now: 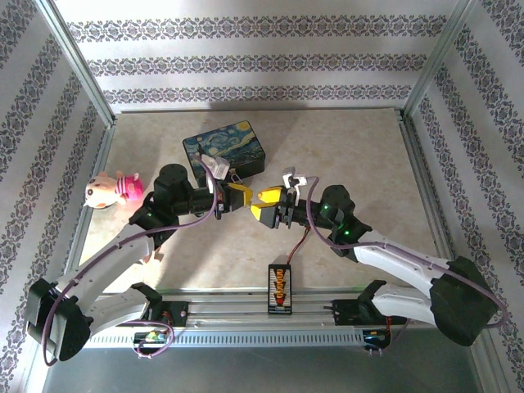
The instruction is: Unlock a padlock with a key
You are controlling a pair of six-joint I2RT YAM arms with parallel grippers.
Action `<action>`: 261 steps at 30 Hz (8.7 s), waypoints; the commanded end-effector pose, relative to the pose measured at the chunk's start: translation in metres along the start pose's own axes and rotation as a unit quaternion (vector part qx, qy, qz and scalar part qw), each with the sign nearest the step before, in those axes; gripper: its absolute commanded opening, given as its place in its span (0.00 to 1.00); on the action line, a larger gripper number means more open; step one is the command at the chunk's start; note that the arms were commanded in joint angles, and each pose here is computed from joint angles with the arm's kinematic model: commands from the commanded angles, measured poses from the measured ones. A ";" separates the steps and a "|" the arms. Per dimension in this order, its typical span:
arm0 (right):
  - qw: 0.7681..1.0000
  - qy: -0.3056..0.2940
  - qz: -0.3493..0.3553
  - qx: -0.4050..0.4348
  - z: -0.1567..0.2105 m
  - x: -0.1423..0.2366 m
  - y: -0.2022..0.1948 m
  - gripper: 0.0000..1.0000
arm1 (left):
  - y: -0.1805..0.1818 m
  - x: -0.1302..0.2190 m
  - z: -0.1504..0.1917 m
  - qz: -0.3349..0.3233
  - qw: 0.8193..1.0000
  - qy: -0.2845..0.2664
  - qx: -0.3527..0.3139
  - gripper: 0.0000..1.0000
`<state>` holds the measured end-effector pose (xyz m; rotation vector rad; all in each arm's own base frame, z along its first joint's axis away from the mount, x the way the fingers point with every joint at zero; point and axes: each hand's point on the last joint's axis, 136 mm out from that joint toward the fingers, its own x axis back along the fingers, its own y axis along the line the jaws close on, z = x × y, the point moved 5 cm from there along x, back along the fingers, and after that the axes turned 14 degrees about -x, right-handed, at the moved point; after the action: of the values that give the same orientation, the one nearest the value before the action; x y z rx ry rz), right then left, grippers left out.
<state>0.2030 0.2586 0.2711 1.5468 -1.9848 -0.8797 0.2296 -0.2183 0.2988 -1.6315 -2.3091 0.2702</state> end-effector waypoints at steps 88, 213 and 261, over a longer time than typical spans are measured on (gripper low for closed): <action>0.953 -0.060 0.235 -0.179 0.009 0.027 -0.114 0.00 | 0.094 0.042 0.045 -0.400 0.896 -0.004 0.192 0.87; 0.900 0.048 0.345 -0.260 0.077 0.029 -0.185 0.00 | 0.159 -0.096 0.178 -0.493 0.780 0.196 0.331 0.22; 0.911 -0.002 0.371 -0.179 0.113 0.023 -0.183 0.00 | 0.150 -0.128 0.169 -0.396 0.808 0.152 0.409 0.24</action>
<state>0.2402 0.2283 0.0609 0.4977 -2.0084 -0.8167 0.3432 -0.2803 0.0783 -0.1872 -2.0054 0.5538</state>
